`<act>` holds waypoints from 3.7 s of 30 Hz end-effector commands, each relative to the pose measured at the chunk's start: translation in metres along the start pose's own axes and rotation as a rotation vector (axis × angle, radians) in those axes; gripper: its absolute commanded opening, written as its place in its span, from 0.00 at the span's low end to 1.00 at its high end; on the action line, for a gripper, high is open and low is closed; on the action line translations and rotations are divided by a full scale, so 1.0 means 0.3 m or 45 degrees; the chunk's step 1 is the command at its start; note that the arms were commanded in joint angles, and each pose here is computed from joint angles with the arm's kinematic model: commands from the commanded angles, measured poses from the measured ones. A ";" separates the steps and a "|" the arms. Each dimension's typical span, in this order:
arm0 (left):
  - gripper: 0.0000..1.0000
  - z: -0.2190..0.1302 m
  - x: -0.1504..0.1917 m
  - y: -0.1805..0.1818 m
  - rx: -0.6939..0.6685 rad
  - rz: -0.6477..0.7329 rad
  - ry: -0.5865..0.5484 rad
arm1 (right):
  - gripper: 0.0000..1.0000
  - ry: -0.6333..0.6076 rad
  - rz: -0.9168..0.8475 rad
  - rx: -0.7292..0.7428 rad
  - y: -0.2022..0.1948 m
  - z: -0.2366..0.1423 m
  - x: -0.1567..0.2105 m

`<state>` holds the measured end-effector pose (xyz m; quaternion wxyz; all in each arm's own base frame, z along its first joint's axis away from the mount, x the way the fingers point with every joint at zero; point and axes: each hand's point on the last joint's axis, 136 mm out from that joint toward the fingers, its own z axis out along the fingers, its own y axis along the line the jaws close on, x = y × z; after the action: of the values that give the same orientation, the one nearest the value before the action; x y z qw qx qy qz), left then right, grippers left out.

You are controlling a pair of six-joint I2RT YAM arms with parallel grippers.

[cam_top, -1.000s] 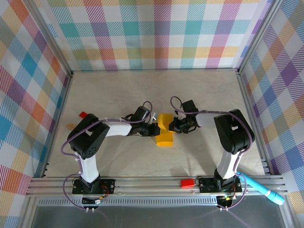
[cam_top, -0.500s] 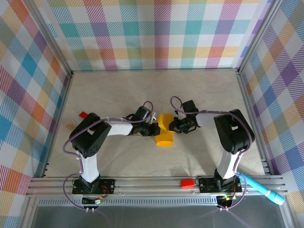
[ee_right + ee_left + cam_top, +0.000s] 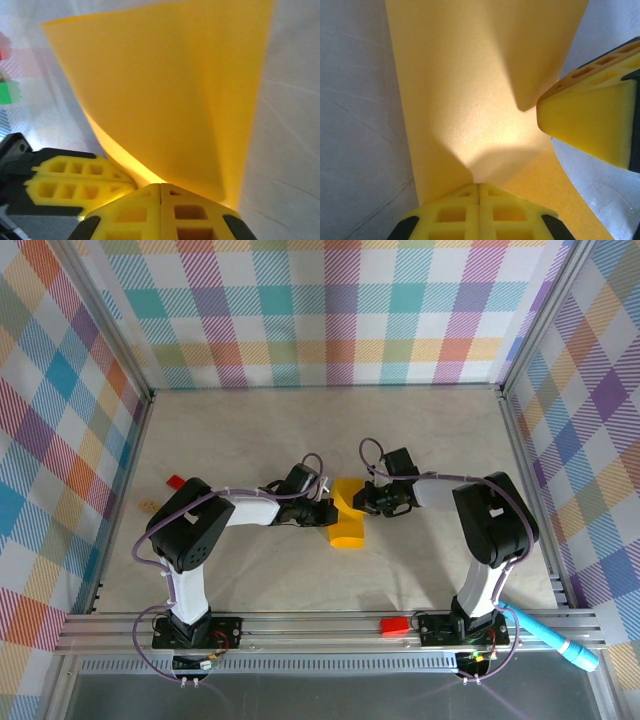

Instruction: Fold a paper plane with a square sheet of paper (fold left side to right side)

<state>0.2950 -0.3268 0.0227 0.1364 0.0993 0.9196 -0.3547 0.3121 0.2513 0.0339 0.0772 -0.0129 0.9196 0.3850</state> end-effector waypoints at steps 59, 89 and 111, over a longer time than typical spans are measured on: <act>0.00 -0.154 0.075 -0.084 0.071 -0.053 0.024 | 0.00 0.178 0.129 0.259 -0.145 0.132 0.056; 0.00 -0.089 0.319 0.002 0.043 -0.201 0.206 | 0.00 0.205 0.137 0.324 -0.179 0.139 0.063; 0.00 -0.138 -0.011 -0.082 0.108 -0.108 0.022 | 0.00 0.184 0.064 0.183 -0.103 0.140 0.046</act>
<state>0.2835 -0.3147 0.0833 0.1267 0.0640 0.9028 -0.4060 0.3200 0.2801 0.0159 0.0253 -0.0285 0.9270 0.3730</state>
